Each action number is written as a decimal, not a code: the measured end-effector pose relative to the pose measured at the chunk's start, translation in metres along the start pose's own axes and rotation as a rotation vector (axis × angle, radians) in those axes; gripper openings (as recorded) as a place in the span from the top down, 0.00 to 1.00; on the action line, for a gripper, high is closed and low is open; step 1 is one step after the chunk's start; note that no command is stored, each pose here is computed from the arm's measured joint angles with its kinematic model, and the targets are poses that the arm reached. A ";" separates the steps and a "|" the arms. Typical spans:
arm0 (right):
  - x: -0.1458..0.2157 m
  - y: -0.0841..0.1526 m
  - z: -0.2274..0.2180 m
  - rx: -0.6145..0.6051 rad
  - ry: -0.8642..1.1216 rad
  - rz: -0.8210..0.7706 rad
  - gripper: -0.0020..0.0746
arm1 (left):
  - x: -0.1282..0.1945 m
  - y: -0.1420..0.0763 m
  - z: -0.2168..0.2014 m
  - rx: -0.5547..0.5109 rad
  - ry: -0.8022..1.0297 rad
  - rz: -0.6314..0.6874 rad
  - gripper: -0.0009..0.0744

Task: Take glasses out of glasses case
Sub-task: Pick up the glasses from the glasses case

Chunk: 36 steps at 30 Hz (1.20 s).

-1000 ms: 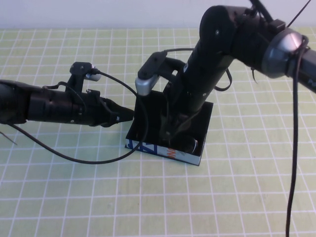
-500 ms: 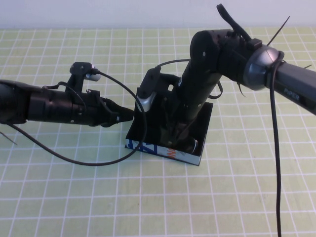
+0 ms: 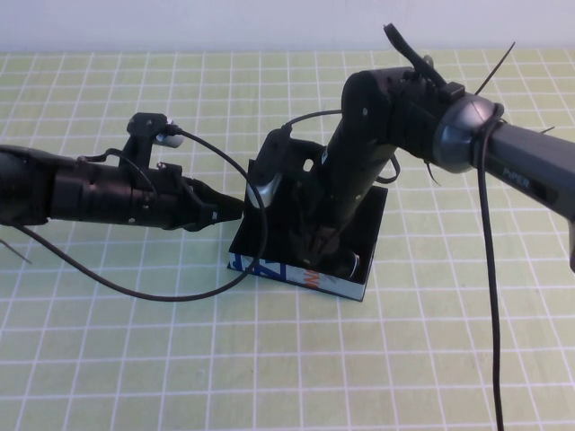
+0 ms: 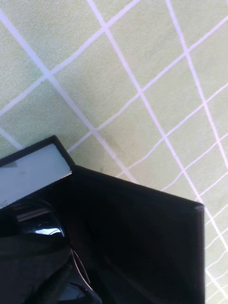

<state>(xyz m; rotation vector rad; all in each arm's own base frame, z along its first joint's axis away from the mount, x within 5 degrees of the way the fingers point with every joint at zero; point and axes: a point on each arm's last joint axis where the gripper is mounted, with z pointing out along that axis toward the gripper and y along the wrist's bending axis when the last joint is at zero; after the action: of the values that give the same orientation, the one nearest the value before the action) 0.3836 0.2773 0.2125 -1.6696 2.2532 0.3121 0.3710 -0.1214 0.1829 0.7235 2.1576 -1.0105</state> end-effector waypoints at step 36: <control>0.003 -0.004 0.014 0.013 0.020 -0.035 0.63 | 0.000 0.000 0.000 0.000 0.004 0.004 0.99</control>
<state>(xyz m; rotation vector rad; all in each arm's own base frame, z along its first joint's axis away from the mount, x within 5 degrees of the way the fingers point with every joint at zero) 0.3886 0.2782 0.1984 -1.7106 2.2335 0.2726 0.3708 -0.1213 0.1826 0.7301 2.1593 -1.0076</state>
